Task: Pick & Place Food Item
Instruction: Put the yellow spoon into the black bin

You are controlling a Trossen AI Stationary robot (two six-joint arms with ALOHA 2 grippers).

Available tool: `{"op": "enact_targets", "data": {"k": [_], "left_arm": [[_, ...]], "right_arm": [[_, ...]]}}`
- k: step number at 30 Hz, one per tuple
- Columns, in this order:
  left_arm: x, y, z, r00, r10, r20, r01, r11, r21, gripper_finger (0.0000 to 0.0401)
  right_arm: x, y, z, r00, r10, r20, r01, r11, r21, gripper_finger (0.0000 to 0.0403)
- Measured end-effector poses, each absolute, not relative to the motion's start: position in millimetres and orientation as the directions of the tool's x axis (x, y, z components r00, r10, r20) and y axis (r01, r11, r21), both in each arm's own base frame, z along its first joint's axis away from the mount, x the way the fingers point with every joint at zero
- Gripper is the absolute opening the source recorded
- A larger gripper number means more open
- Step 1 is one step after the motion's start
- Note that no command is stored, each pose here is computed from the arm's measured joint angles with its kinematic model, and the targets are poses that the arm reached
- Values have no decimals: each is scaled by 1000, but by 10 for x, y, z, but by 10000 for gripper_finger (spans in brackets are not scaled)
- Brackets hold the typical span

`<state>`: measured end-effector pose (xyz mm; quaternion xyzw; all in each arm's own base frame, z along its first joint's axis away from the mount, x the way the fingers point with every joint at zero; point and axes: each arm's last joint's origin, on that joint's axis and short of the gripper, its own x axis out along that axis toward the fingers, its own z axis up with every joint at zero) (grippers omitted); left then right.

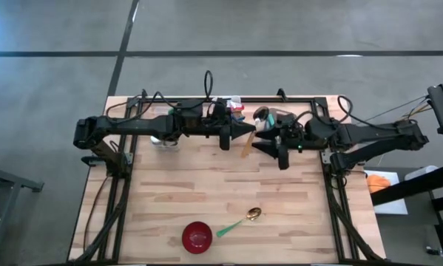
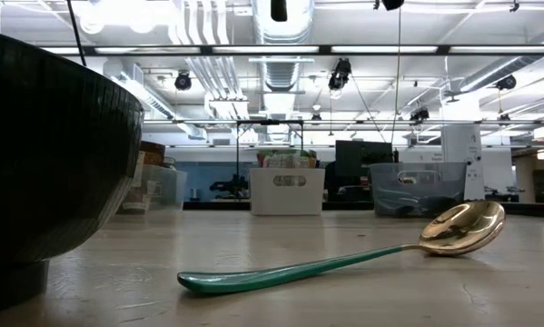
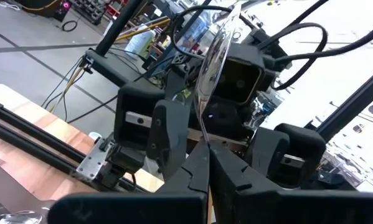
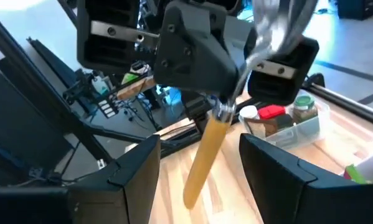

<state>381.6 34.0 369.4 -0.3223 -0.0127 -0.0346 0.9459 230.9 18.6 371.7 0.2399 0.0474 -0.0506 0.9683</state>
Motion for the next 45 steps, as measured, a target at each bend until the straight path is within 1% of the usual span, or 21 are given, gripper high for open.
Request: {"op": "enact_targets", "data": {"k": [7, 11, 14, 20, 23, 27, 28, 33, 45], "left_arm": [[3815, 330, 3697, 996, -78, 50, 92, 782, -617, 0], [3814, 328, 3711, 994, -85, 66, 108, 778, -619, 0], [3814, 327, 3716, 994, -88, 71, 113, 778, -618, 0], [3814, 327, 3719, 993, -89, 74, 116, 778, -617, 0], [3813, 327, 3719, 993, -94, 74, 120, 778, -617, 0], [3813, 324, 3720, 992, -99, 74, 124, 778, -616, 0], [3813, 324, 3721, 992, -100, 76, 126, 778, -616, 0], [3813, 323, 3722, 992, -104, 77, 129, 773, -621, 0], [3813, 320, 3720, 992, -105, 75, 128, 746, -654, 0]], "right_arm": [[2364, 143, 3802, 985, -93, -147, 146, 904, 403, 214], [2352, 105, 3856, 985, -108, -135, 153, 906, 394, 214], [2357, 86, 3866, 986, -97, -133, 141, 913, 383, 202], [2361, 61, 3856, 988, -80, -133, 126, 916, 382, 138], [2361, 61, 3861, 989, -79, -128, 121, 924, 363, 96], [2360, 66, 3867, 990, -66, -128, 106, 936, 336, 29], [2360, 67, 3867, 990, -59, -127, 98, 941, 324, 25], [2360, 73, 3867, 991, -38, -128, 77, 947, 313, 24], [2339, 72, 3876, 991, -35, -128, 72, 952, 297, 23]]}}
